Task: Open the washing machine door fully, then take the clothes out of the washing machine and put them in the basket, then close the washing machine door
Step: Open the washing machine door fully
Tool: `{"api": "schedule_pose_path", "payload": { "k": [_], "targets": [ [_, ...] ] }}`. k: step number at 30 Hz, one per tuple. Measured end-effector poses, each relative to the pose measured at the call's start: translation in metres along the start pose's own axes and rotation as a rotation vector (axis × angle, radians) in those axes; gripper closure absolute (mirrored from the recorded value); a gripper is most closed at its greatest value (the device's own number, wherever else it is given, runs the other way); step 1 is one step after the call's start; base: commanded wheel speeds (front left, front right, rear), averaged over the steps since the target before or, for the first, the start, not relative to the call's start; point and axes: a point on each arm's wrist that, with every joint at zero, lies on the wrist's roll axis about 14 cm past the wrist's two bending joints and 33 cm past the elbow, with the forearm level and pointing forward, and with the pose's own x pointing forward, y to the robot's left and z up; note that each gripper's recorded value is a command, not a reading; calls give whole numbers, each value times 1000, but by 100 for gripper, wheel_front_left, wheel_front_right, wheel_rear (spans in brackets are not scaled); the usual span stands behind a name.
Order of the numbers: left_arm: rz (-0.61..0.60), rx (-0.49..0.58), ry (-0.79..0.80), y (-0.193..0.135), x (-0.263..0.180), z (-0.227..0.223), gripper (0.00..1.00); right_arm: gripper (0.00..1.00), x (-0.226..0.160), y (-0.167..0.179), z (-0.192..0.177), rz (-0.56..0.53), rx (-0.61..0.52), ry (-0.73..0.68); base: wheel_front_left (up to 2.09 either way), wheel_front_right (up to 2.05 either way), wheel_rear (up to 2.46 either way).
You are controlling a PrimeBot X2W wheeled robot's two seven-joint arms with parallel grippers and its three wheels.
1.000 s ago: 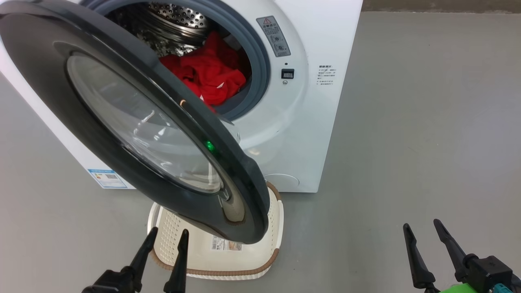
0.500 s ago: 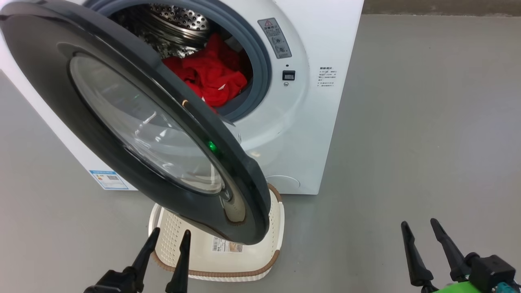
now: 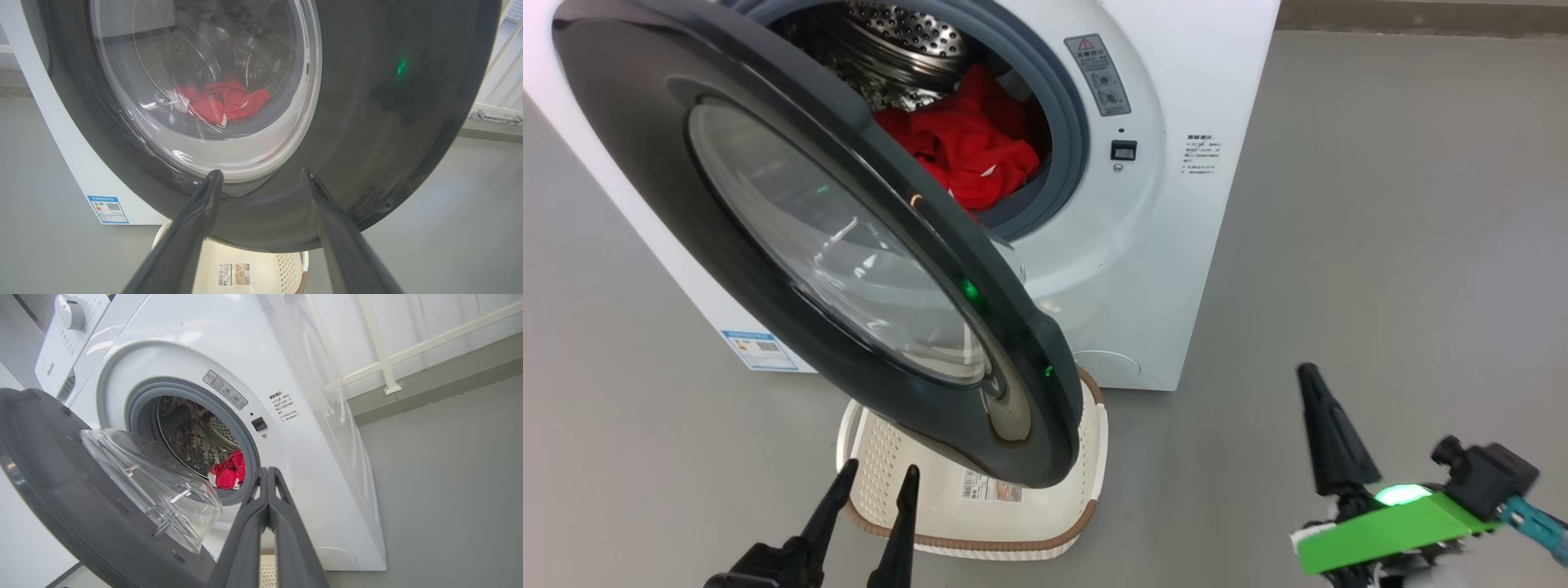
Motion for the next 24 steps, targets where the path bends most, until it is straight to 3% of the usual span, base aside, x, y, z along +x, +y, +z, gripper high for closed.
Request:
{"api": "schedule_pose_path", "payload": {
  "k": [11,16,24],
  "targets": [
    [22,-4,14,6,-4,-4,0,100,34,61,-10,172,414,97,0,0,0],
    [27,-10,26,7,-6,-8,0,100,45,83,-24,202,695,271,0,0,0],
    [36,-23,30,8,-6,-9,0,100,51,103,-43,267,905,525,0,0,0]
  ]
}}
